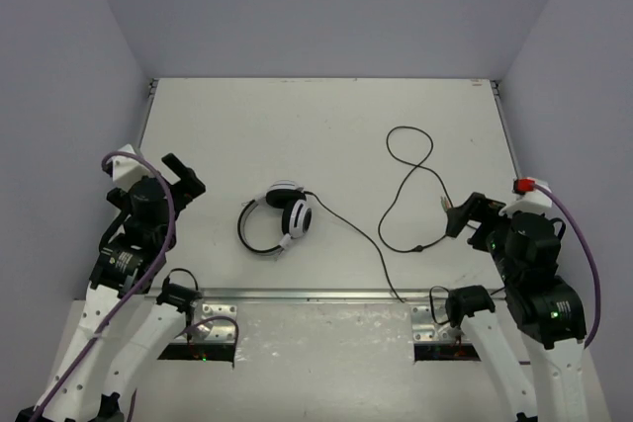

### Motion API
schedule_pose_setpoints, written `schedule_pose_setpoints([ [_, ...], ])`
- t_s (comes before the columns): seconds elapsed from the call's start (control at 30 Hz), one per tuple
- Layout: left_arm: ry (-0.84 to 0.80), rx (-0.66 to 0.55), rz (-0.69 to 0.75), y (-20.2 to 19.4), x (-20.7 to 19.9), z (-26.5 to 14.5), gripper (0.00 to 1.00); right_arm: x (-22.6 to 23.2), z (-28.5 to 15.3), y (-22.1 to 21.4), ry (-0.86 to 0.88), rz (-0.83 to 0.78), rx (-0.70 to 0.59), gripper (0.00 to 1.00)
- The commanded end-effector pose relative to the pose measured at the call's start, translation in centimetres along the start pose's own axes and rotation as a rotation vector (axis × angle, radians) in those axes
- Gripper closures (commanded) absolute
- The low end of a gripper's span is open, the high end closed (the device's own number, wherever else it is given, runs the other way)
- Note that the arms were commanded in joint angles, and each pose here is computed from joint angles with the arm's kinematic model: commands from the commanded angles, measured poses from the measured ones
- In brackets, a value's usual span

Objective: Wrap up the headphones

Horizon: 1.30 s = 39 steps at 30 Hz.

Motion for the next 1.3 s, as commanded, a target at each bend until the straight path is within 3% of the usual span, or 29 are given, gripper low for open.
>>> schedule_pose_setpoints([
  [0.0, 0.046, -0.033, -0.048, 1.5, 0.5, -0.1, 0.00, 0.1, 0.0, 1.4, -0.024, 0.041, -0.049, 0.01],
  [0.13, 0.053, -0.028, -0.089, 1.5, 0.4, -0.1, 0.00, 0.5, -0.8, 2.5, -0.005, 0.099, -0.098, 0.01],
  [0.27, 0.007, 0.052, -0.127, 0.8, -0.9, -0.5, 0.00, 3.3, -2.1, 3.7, 0.198, 0.142, -0.194, 0.01],
  [0.3, -0.062, 0.132, -0.130, -0.6, -2.5, -0.4, 0.00, 3.6, -2.0, 3.7, 0.210, 0.140, -0.184, 0.01],
  [0.4, -0.003, 0.328, -0.239, -7.4, -3.0, 1.3, 0.00, 4.2, -0.5, 2.3, 0.178, 0.091, -0.028, 0.01],
  [0.6, 0.017, 0.562, -0.214, -17.6, -3.5, 3.0, 0.00, 3.5, 2.5, -0.8, 0.075, -0.021, 0.226, 0.01],
  [0.83, 0.002, 0.650, -0.092, -23.2, -6.0, 0.9, 0.02, 3.1, 4.1, -1.2, 0.052, -0.038, 0.221, 0.01],
  [1.2, 0.090, 0.660, -0.015, -26.6, -4.9, 2.1, 0.38, 3.9, 3.7, -1.7, 0.123, -0.056, 0.228, 0.01],
  [1.27, 0.098, 0.654, -0.011, -26.7, -4.9, 2.2, 0.39, 4.3, 3.5, -1.7, 0.147, -0.054, 0.234, 0.01],
])
Point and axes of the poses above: each gripper's point midway between its finger pads, its own z axis out along the fingers, its own x axis along the line the jaws close on, y = z × x, the point moved 1 cm from there along -z, back along the fingers, and after that the axes turned 9 degrees about z, right-handed, at the moved point
